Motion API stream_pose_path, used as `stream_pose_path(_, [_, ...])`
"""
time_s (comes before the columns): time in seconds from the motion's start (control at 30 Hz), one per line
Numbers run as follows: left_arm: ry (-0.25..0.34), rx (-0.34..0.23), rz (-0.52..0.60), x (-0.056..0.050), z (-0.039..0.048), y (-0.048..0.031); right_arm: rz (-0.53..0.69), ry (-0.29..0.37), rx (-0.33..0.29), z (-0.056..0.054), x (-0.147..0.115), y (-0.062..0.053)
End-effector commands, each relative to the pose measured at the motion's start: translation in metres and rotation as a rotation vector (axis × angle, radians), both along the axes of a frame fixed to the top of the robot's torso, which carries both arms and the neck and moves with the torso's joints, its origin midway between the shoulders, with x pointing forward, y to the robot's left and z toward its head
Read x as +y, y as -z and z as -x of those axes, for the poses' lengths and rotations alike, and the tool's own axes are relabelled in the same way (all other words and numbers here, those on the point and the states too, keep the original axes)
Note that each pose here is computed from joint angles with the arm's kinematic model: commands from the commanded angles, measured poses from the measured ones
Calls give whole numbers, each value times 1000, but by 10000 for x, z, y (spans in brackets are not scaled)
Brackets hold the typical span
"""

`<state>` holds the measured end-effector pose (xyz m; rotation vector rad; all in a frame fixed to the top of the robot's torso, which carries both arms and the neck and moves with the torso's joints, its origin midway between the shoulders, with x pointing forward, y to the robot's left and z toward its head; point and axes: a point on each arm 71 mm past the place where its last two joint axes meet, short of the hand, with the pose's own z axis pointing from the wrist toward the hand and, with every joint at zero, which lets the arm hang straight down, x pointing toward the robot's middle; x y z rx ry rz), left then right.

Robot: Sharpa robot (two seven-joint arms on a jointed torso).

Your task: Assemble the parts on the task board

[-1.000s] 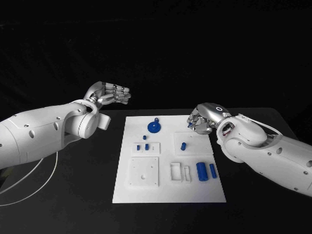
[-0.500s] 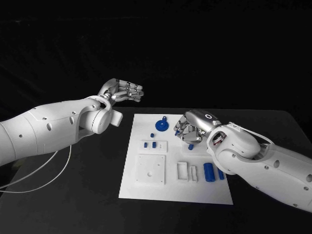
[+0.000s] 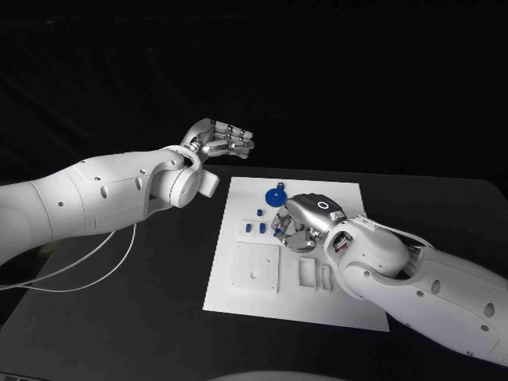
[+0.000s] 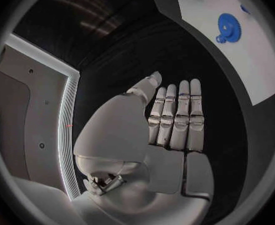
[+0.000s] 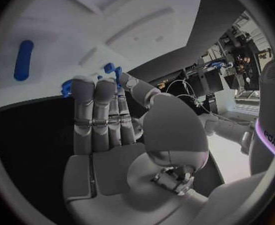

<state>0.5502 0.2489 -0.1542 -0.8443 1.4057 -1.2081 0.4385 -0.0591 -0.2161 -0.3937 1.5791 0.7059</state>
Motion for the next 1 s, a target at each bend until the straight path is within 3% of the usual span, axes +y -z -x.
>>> stream_pose_path(0.03, [17,-5,12,-42,3,-18,48,-28,-12,43,47,72])
stream_pose_path(0.37, [26,-2,14,-69,2,-16,63,-50,-2,132,114,204])
stream_pose_path(1.0, [24,-1,13,-68,-12,-13,97,-77,24,234,144,312])
